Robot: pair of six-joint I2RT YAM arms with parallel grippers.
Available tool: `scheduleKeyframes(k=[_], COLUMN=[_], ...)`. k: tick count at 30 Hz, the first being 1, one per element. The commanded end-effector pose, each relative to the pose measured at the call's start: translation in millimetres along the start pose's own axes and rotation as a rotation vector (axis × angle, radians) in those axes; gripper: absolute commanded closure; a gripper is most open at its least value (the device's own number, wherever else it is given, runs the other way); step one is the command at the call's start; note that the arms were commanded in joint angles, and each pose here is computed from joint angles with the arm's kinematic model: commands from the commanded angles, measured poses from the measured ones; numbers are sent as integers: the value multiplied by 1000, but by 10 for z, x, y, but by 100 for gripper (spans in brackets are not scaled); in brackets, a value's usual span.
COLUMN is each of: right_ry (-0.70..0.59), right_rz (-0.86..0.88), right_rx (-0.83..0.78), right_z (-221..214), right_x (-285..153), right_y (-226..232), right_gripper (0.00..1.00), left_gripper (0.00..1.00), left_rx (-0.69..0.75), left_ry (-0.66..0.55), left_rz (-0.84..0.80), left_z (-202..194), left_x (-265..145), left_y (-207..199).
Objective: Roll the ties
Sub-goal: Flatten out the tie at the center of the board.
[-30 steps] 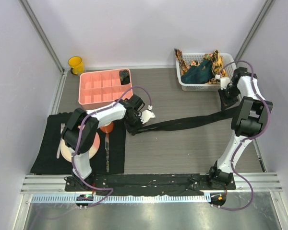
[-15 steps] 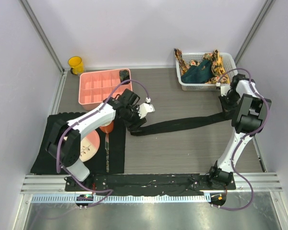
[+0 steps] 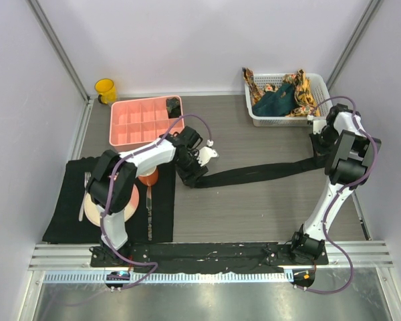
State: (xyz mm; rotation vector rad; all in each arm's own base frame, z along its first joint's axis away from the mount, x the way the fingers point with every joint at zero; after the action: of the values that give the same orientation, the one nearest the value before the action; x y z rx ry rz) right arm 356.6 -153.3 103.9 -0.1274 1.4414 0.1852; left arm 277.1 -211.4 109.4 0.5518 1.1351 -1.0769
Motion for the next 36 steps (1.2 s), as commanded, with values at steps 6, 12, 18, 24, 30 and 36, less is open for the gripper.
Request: scheduleKeyframes(k=[6, 12, 18, 24, 30, 36], right_ry=[-30, -41, -24, -13, -18, -33], right_rz=[14, 21, 51, 74, 57, 53], right_rx=[17, 52, 48, 64, 61, 21], right_z=[51, 47, -17, -19, 28, 25], right_x=[-133, -238, -213, -98, -71, -186], right_y=[-6, -142, -156, -148, -198, -193], right_gripper=[99, 99, 99, 99, 99, 80], left_gripper=[78, 100, 100, 99, 84, 21], left_rx=[17, 157, 261, 357, 444, 341], left_ry=[-101, -142, -154, -110, -51, -108], left_rz=[-11, 35, 41, 8, 25, 20], left_z=[204, 116, -30, -162, -220, 47], left_x=[-159, -348, -381, -299, -269, -489], left_y=[-18, -61, -114, -165, -186, -224])
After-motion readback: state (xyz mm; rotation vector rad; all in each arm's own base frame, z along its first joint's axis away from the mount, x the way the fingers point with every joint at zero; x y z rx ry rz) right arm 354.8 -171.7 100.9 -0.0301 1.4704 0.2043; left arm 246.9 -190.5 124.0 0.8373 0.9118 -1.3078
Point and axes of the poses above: each gripper's point midway between its finger pads, its own x axis out along the fingers, its own y axis along the line the jaws close on, z = x × y, the point moved 8 cm from there along -x, back along the fingers, and after that the axes turned 2 degrees about -x, right-handed, at the moved point
